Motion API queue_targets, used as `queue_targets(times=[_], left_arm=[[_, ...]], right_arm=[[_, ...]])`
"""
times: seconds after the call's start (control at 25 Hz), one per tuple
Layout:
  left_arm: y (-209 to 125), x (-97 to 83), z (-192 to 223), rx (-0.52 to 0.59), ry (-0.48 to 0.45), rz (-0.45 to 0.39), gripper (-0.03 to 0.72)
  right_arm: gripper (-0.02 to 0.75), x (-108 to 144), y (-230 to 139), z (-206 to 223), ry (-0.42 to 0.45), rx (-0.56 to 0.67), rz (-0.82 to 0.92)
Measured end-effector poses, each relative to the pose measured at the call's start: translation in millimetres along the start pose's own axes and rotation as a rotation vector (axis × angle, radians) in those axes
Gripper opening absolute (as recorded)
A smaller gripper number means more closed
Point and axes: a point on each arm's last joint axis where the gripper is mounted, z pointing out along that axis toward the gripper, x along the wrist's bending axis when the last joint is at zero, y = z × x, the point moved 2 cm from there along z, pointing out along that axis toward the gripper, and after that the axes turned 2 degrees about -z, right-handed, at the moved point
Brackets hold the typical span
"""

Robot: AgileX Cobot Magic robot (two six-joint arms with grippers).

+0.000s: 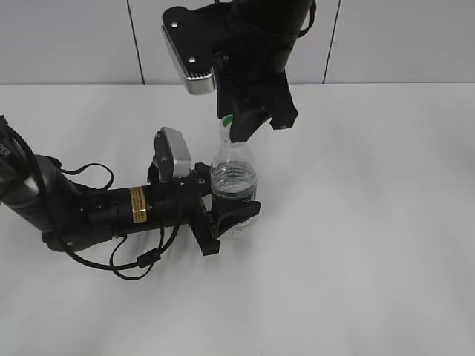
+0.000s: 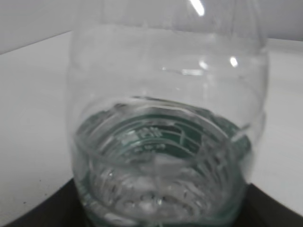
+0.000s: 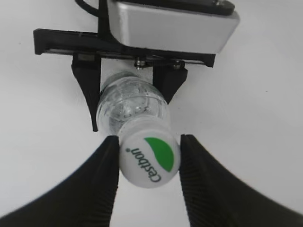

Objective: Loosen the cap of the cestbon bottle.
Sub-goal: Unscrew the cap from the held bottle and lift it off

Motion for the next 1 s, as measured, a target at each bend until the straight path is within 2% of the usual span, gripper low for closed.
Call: queue_targets(times=[0.12, 0.4, 0.64, 0.84, 1.0], left_arm=[[0.0, 0.0, 0.0, 0.0, 0.0, -0.001, 0.41], [0.0, 0.0, 0.0, 0.0, 0.0, -0.001, 0.41], [0.0, 0.0, 0.0, 0.0, 0.0, -0.001, 0.41], [0.0, 0.0, 0.0, 0.0, 0.0, -0.001, 0.41], [0.0, 0.0, 0.0, 0.0, 0.0, -0.001, 0.41]], right_arm=[[0.361, 0.0, -0.2, 0.0, 0.0, 0.002, 0.027], [0.407, 0.0, -0.6, 0.0, 0.0, 0.006, 0.082], [0.552, 0.0, -0.6, 0.0, -0.001, 0.006, 0.208], [0.575, 0.0, -0.1, 0.0, 0.0, 0.001, 0.343], [0.576, 0.1, 1.7, 0.0, 0.005, -0.014, 0.555]])
